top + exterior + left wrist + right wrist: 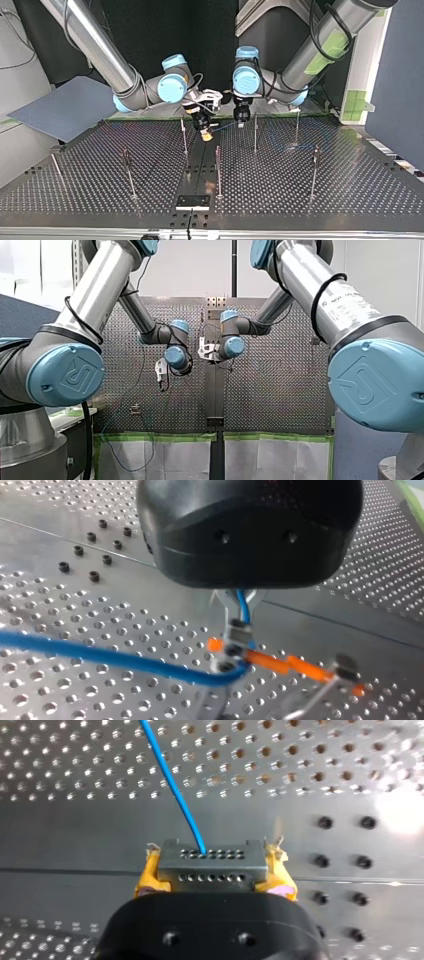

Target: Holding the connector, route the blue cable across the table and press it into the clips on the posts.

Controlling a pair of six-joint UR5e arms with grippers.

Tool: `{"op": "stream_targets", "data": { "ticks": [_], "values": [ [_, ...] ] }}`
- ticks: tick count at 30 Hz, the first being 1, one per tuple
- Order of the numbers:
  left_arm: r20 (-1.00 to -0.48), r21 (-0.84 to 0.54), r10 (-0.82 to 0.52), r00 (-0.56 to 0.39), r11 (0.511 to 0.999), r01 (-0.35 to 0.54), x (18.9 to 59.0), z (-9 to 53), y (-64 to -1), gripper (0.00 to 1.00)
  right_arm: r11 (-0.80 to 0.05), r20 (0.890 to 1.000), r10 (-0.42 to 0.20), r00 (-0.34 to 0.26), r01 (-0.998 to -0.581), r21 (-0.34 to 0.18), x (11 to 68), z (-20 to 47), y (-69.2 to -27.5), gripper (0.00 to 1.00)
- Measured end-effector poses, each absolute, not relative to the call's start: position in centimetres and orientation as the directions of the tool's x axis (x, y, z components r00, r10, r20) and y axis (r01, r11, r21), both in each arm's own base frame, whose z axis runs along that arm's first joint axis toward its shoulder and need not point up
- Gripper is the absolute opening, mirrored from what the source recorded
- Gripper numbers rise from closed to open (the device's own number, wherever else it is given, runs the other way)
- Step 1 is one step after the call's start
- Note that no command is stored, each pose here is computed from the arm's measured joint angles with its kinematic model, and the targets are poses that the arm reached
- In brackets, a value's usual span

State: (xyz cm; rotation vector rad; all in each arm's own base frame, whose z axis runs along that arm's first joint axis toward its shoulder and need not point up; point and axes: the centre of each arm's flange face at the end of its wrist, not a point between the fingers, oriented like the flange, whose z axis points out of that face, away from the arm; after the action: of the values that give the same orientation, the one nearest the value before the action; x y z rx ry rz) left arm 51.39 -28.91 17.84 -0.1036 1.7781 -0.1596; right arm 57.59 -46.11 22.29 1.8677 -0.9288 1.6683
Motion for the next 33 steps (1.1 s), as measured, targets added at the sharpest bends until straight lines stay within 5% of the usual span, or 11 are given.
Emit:
{"op": "stream_targets", "data": {
  "ticks": [19,33],
  "values": [
    [-0.972,-0.166,-0.163,-0.170,0.986,0.006,49.0,25.1,-28.3,0.02,-0.651,0.982,-0.185,0.039,-0.753,-0.093,55.2,26.2,-43.9,0.00],
    [-0.980,-0.189,-0.185,-0.079,0.981,0.045,46.5,32.1,-28.7,0.02,-0.611,0.991,-0.132,-0.002,-0.788,-0.082,53.0,32.4,-42.4,0.00]
  ]
}}
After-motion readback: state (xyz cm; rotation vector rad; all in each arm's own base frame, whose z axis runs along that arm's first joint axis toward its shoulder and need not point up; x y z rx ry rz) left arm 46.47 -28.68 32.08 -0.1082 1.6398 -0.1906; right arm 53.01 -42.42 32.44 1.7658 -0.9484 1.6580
